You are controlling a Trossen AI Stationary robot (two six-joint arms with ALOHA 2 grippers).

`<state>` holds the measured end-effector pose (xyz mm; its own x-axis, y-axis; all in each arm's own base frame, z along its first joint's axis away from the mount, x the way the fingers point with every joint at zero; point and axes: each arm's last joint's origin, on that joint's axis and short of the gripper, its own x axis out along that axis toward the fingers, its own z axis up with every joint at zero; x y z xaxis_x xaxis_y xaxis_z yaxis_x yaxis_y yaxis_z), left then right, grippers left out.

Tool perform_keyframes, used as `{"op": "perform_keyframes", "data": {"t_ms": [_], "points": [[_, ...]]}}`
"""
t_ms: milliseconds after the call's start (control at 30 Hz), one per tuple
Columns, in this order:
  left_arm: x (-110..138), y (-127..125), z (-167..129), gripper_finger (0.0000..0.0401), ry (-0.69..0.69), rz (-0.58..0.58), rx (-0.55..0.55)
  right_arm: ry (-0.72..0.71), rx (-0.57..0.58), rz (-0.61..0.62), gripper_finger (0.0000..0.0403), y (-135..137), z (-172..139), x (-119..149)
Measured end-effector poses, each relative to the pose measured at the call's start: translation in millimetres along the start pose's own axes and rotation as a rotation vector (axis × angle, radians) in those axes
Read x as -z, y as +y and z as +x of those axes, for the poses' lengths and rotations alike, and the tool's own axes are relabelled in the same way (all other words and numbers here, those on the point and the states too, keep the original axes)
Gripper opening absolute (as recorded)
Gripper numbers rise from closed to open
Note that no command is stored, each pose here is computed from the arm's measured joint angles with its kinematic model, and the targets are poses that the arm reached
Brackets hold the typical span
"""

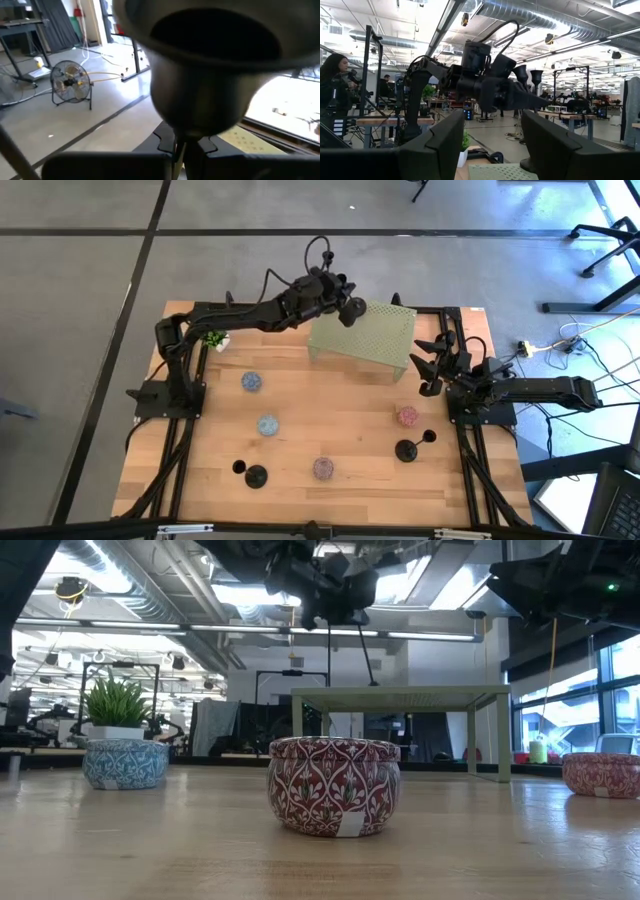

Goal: Pick & Place candle stick holders
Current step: Put the black candle holder on the shelf

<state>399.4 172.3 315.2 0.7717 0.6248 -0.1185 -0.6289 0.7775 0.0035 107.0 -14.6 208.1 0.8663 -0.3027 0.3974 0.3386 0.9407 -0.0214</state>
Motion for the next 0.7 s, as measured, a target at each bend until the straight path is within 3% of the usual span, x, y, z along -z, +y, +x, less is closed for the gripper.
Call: {"op": "perform_keyframes", "data": {"t_ms": [700], "points": [[1.8, -3.5, -1.3, 0.0022, 0.023, -0.002, 0.029, 0.006, -0.002, -0.006, 0.0203, 0.1, 0.0, 0.6]]}}
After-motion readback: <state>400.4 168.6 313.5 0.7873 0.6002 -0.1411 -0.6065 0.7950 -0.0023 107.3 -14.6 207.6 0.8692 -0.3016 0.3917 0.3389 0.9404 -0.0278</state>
